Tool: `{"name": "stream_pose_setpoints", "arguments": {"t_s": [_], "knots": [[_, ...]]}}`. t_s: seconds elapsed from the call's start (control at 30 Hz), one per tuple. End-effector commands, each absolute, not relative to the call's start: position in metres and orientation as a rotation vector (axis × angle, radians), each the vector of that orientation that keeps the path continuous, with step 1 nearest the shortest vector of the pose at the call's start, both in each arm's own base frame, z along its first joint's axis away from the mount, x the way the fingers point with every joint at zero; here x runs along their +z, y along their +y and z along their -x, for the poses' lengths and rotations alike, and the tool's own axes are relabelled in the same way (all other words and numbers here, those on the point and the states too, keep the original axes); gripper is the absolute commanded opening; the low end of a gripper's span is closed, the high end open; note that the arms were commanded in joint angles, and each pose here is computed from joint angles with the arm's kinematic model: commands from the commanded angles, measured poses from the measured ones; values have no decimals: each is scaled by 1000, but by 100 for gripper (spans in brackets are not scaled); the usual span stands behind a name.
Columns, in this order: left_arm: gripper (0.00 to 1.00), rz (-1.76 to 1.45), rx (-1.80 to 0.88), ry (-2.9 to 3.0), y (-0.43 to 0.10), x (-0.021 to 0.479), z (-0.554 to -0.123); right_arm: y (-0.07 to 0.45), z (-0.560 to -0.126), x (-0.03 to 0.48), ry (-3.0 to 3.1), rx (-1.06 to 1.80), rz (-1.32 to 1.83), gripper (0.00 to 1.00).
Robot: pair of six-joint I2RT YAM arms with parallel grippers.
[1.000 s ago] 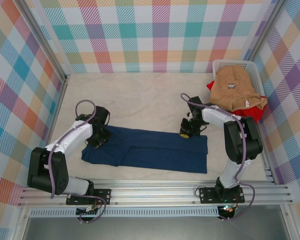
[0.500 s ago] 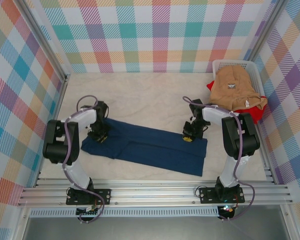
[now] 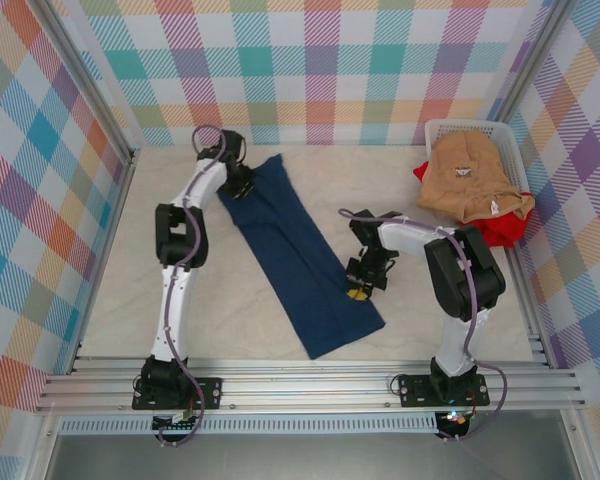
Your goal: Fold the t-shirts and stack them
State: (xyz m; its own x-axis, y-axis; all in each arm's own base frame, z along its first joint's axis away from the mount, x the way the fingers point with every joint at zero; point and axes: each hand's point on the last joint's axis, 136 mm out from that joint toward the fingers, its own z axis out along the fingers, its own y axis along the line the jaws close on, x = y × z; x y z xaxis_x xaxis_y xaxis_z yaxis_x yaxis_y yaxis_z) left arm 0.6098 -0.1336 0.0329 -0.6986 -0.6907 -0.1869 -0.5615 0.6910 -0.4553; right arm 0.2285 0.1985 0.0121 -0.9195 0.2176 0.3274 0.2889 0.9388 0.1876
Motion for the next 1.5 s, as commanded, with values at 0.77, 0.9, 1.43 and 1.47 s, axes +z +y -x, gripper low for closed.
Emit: {"name": "stream_pose_setpoints", "arguments": {"t_s": [0.77, 0.9, 1.43, 1.47], "knots": [[49, 828, -767, 2322, -177, 162, -637, 278, -253, 60, -2796, -549, 742, 29], [49, 830, -582, 2468, -161, 184, -571, 249, -249, 79, -2797, -659, 838, 31], [49, 865, -715, 3101, -155, 52, -164, 249, -149, 36, -2720, -668, 508, 40], [50, 862, -724, 3101, -155, 49, -161, 247, -146, 30, -2720, -639, 519, 40]]}}
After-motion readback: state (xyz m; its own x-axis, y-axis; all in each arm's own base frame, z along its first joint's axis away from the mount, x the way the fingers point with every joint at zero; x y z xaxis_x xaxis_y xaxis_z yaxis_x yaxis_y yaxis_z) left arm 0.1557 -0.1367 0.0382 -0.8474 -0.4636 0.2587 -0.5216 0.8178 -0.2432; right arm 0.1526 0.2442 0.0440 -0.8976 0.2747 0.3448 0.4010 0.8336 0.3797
